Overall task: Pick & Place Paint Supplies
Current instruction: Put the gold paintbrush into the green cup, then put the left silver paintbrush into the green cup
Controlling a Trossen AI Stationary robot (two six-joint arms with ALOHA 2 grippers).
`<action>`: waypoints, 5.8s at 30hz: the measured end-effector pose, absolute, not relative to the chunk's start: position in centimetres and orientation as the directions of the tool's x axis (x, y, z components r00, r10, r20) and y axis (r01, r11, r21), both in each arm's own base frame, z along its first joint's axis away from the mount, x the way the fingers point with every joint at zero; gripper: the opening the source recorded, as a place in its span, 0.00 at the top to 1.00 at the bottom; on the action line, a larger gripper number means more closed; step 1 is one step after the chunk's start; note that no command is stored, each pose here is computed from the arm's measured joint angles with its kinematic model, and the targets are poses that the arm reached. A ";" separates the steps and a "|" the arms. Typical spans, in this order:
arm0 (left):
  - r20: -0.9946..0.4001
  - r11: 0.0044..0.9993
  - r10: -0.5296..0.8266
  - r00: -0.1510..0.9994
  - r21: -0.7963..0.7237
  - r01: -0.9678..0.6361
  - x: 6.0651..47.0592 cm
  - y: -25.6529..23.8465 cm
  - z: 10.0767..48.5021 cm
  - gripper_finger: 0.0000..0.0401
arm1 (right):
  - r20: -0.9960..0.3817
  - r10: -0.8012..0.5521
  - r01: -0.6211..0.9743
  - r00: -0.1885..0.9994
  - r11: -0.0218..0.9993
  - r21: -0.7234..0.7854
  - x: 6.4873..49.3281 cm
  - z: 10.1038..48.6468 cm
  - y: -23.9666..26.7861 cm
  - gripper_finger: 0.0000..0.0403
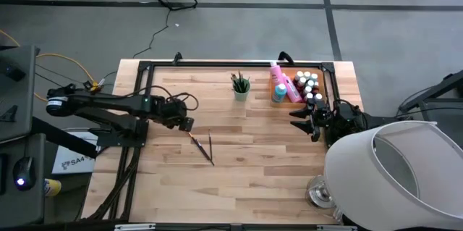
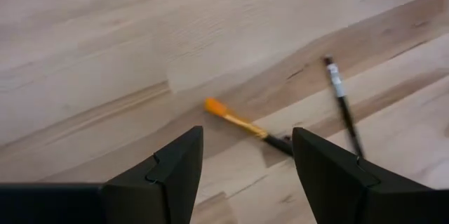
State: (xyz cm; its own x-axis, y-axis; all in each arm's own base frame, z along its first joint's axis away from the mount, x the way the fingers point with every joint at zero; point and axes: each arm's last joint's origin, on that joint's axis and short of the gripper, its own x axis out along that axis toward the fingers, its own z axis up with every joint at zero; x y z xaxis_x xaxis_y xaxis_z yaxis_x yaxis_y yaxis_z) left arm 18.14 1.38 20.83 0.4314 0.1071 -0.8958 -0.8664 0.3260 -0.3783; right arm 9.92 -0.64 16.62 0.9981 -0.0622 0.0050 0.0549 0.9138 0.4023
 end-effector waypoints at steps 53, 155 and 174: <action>-0.940 -0.530 0.106 0.325 -0.329 -0.782 20.3 0.5 14.5 0.83 | 0.005 -0.063 0.055 0.998 0.914 0.402 9.9 16.6 -0.6 0.49; -0.136 0.920 0.390 0.910 0.076 -0.383 35.1 14.4 27.1 0.93 | 0.005 -0.062 0.055 0.998 0.914 0.402 9.9 16.6 -0.6 0.49; -0.296 0.901 0.405 0.865 -0.030 -0.432 33.1 10.4 29.1 0.56 | 0.005 -0.063 0.055 0.998 0.914 0.402 9.9 16.6 -0.6 0.49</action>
